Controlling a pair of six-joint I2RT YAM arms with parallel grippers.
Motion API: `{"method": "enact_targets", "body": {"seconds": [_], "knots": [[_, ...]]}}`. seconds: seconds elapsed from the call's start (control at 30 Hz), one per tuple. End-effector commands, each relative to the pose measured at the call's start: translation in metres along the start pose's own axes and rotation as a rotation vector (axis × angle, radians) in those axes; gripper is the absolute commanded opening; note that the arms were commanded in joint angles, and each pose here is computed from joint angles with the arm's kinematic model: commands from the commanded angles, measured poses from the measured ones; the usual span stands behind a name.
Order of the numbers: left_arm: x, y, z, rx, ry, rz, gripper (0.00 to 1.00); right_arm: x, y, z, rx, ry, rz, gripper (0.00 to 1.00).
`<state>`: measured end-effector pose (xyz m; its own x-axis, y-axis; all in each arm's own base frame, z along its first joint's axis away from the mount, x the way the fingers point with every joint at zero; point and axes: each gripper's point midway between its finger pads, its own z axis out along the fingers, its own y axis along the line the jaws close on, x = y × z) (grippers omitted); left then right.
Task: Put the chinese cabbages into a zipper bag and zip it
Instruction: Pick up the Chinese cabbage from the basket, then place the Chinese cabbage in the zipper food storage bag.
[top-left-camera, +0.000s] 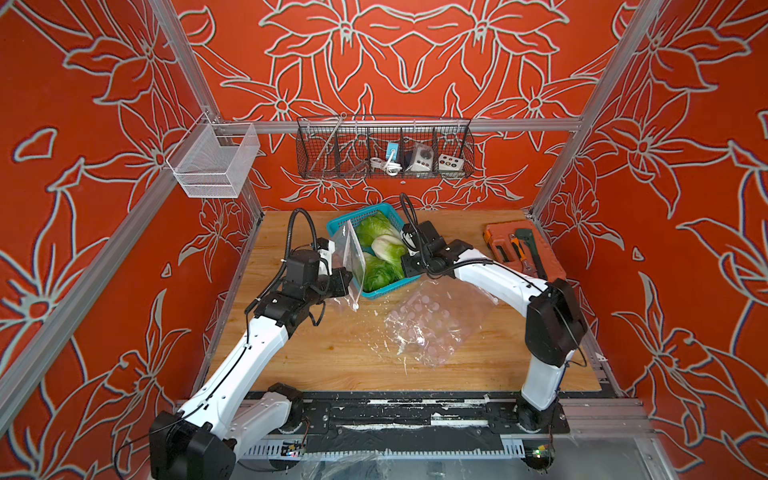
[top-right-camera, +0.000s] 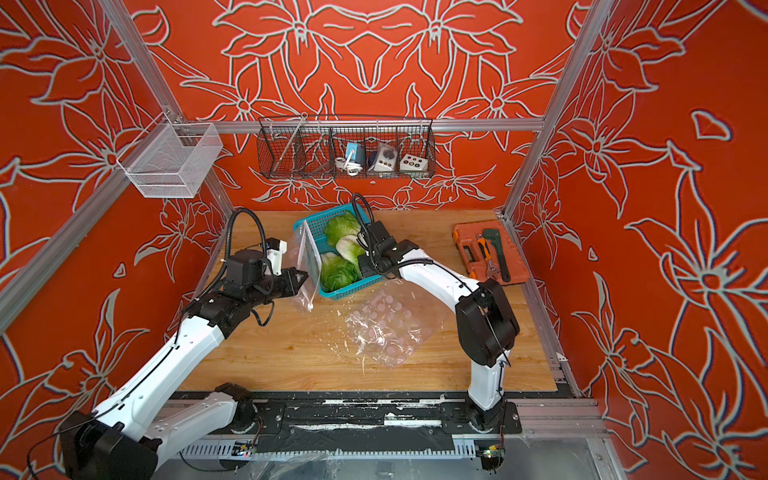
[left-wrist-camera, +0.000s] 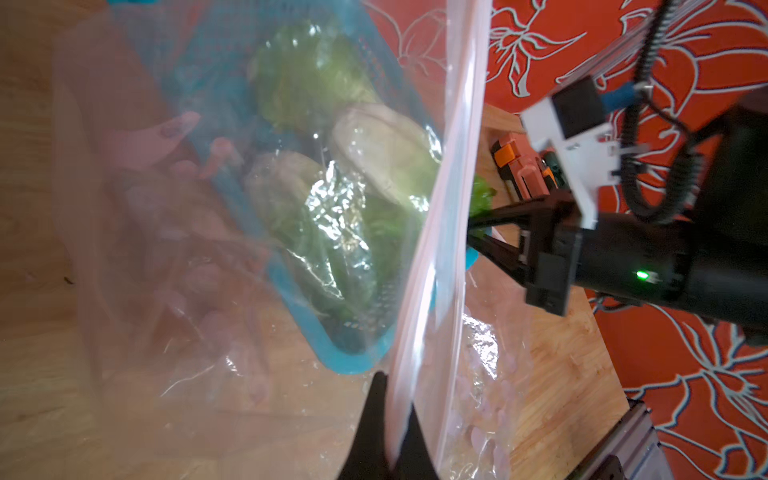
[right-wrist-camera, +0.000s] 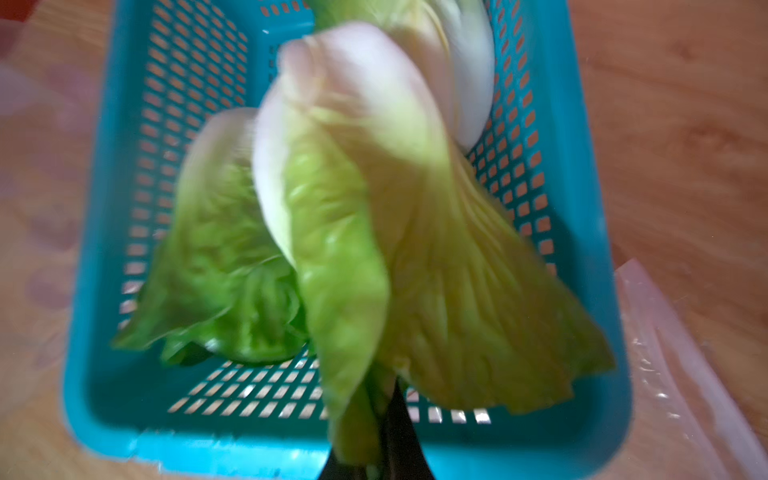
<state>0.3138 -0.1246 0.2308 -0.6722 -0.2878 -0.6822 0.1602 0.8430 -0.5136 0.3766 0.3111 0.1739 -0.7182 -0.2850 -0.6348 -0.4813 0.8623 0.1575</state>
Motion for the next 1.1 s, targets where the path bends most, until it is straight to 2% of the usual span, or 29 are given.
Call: {"method": "enact_targets", "body": {"seconds": [0.0,0.13,0.33,0.47,0.77,0.93,1.07], "knots": [[-0.012,0.002,-0.006,-0.018,-0.032,0.049,0.0,-0.027,0.015,-0.066,-0.076,-0.138,-0.044,0.04],[-0.019,0.005,-0.004,-0.041,-0.05,0.061,0.0,-0.008,0.025,-0.109,-0.146,-0.109,-0.041,0.0],[-0.022,-0.005,0.001,0.015,-0.049,0.056,0.0,0.015,0.081,-0.171,-0.382,-0.044,-0.114,0.0],[-0.024,-0.007,-0.002,0.017,-0.057,0.061,0.0,0.022,0.115,-0.192,-0.546,-0.014,-0.119,0.0],[-0.016,-0.014,-0.007,0.06,-0.032,0.079,0.0,0.005,0.145,-0.178,-0.687,-0.034,-0.083,0.0],[-0.022,-0.021,-0.022,0.055,-0.039,0.158,0.0,0.021,0.124,-0.131,-0.588,0.069,-0.058,0.0],[-0.035,-0.017,-0.028,-0.004,-0.072,0.231,0.0,0.027,0.116,-0.117,-0.537,0.089,-0.082,0.0]]}}
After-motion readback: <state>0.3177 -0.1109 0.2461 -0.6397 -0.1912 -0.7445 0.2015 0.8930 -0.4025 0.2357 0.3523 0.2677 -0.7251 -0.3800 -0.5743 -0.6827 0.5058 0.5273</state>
